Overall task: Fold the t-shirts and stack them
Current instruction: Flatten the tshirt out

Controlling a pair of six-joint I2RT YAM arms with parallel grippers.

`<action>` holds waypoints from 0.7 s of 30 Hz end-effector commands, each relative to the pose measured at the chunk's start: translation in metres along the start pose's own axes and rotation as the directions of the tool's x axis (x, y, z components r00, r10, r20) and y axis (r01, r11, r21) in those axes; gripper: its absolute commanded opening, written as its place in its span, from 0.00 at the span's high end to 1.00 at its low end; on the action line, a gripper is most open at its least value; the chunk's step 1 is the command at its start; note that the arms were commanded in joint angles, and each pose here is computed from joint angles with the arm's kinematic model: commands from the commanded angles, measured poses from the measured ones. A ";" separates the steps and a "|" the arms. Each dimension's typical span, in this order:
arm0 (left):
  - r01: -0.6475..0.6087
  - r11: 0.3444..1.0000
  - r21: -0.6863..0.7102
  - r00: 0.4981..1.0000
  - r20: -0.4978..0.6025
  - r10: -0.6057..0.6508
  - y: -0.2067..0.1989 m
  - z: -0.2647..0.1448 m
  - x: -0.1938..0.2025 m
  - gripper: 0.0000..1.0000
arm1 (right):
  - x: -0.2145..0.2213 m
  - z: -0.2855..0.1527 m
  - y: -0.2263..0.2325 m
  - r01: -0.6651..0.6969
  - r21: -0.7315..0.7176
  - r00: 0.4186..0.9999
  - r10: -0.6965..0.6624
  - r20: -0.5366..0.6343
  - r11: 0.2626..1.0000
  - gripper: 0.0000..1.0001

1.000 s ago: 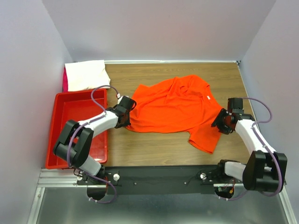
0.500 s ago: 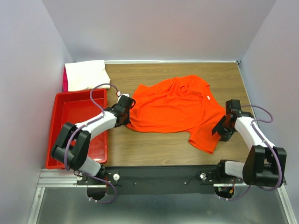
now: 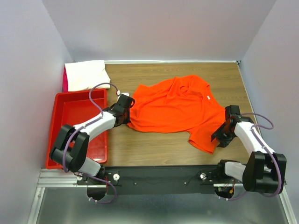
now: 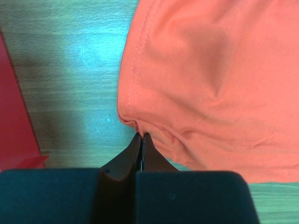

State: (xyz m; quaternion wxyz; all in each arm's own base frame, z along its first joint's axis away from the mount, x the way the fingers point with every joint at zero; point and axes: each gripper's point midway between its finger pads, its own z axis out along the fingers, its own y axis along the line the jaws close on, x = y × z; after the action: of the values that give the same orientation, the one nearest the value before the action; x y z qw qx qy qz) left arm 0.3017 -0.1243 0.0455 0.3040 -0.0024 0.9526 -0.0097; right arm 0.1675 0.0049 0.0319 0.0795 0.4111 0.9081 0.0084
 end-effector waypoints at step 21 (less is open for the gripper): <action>0.006 1.000 0.026 1.000 0.027 -0.006 -0.001 -0.003 -0.008 1.00 | -0.001 0.015 -0.005 -0.085 0.032 0.996 0.084 0.031 0.996 0.88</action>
State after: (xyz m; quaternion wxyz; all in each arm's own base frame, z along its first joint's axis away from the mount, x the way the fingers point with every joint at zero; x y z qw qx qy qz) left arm 0.3036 -0.1230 0.0475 0.3074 -0.0048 0.9515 -0.0121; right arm 0.1626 0.0062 0.0155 0.0656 0.4390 0.8961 0.0026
